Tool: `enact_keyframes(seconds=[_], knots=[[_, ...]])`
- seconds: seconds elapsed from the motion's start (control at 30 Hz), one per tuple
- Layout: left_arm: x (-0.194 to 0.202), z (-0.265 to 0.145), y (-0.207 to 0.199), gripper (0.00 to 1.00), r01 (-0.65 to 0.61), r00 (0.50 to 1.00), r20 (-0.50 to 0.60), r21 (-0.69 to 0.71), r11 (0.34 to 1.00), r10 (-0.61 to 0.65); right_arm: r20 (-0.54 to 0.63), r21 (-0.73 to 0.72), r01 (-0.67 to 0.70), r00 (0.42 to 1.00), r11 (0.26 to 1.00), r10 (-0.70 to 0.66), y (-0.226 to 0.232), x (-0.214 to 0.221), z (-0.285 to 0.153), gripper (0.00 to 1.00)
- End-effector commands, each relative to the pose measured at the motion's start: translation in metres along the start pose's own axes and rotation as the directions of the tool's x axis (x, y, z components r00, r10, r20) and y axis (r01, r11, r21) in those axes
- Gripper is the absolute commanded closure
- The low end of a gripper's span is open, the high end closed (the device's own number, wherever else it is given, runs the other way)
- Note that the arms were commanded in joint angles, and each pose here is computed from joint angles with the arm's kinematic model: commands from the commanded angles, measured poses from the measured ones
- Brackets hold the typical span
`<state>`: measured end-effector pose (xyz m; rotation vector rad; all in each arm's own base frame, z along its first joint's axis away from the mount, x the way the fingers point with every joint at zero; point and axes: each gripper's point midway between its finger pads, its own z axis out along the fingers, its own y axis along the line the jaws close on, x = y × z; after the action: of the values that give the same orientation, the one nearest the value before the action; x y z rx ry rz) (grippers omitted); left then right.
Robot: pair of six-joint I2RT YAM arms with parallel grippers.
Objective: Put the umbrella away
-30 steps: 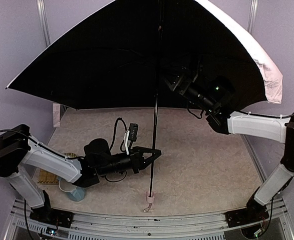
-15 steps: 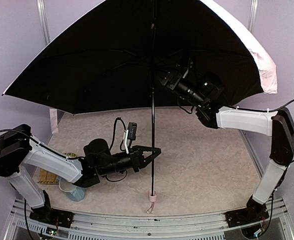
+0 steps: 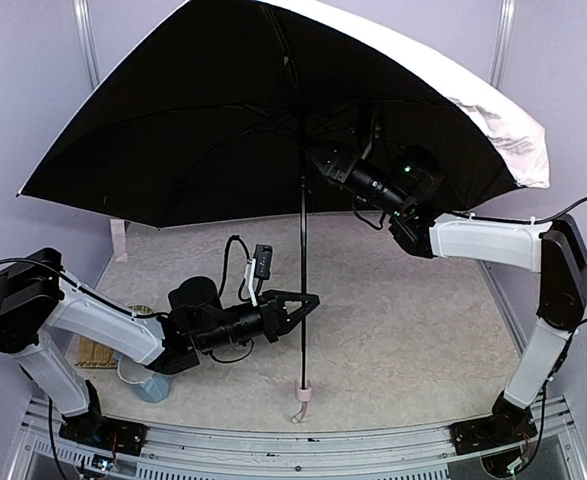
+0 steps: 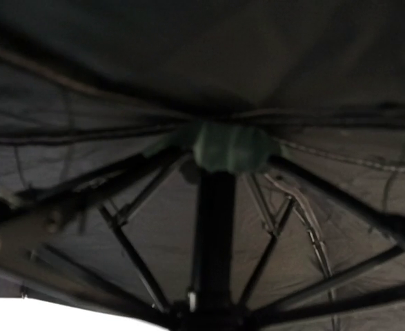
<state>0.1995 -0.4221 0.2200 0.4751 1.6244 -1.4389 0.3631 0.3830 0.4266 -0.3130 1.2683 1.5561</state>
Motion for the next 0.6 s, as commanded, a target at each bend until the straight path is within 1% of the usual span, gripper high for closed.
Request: enact_keyframes(seconds=[0.0,0.07,0.1,0.13,0.17,0.2,0.23,0.33,0.37,0.43,0.47,0.53,0.57], knots=[[-0.022,0.003,-0.030,1.00,-0.090,0.994,0.071,0.091,0.992,0.083,0.026,0.029,0.054,0.998,0.998,-0.055,-0.004,-0.012,0.001,1.00],[-0.025,0.003,-0.028,1.00,-0.095,0.993,0.080,0.076,0.993,0.089,0.012,0.042,0.065,0.998,0.997,-0.065,-0.006,-0.010,0.000,1.00],[-0.026,0.003,-0.027,1.00,-0.097,0.992,0.081,0.066,0.993,0.092,0.007,0.053,0.068,0.998,0.996,-0.069,-0.008,-0.009,0.000,0.95],[-0.028,0.004,-0.025,1.00,-0.100,0.992,0.085,0.047,0.994,0.096,0.003,0.078,0.079,0.997,0.994,-0.080,-0.011,-0.008,-0.001,0.70],[-0.030,0.005,-0.021,1.00,-0.100,0.991,0.089,0.023,0.995,0.098,0.001,0.103,0.103,0.995,0.989,-0.104,-0.011,-0.009,-0.003,0.35],[-0.033,0.007,-0.015,1.00,-0.099,0.991,0.094,-0.020,0.995,0.100,0.003,0.159,0.132,0.991,0.978,-0.135,-0.014,-0.011,-0.004,0.06],[-0.035,0.009,-0.009,1.00,-0.100,0.990,0.094,-0.059,0.993,0.106,0.004,0.224,0.172,0.984,0.959,-0.177,-0.017,-0.012,-0.006,0.01],[-0.036,0.012,0.008,1.00,-0.129,0.986,0.081,-0.174,0.976,0.145,0.006,0.408,0.317,0.937,0.856,-0.349,-0.013,-0.018,-0.019,0.00],[-0.037,0.013,0.012,1.00,-0.140,0.984,0.079,-0.201,0.969,0.159,-0.004,0.458,0.374,0.908,0.806,-0.419,-0.010,-0.021,-0.024,0.00],[-0.038,0.014,0.016,1.00,-0.160,0.980,0.076,-0.237,0.958,0.182,-0.029,0.525,0.445,0.861,0.726,-0.507,-0.003,-0.026,-0.030,0.02],[-0.038,0.015,0.018,1.00,-0.163,0.979,0.076,-0.253,0.954,0.187,-0.053,0.544,0.474,0.843,0.693,-0.535,-0.002,-0.027,-0.029,0.05],[-0.038,0.016,0.023,1.00,-0.158,0.980,0.075,-0.279,0.947,0.185,-0.099,0.559,0.515,0.820,0.650,-0.564,0.000,-0.024,-0.026,0.12],[-0.039,0.017,0.024,1.00,-0.153,0.980,0.076,-0.286,0.946,0.181,-0.118,0.563,0.530,0.811,0.634,-0.573,0.000,-0.021,-0.024,0.19]])
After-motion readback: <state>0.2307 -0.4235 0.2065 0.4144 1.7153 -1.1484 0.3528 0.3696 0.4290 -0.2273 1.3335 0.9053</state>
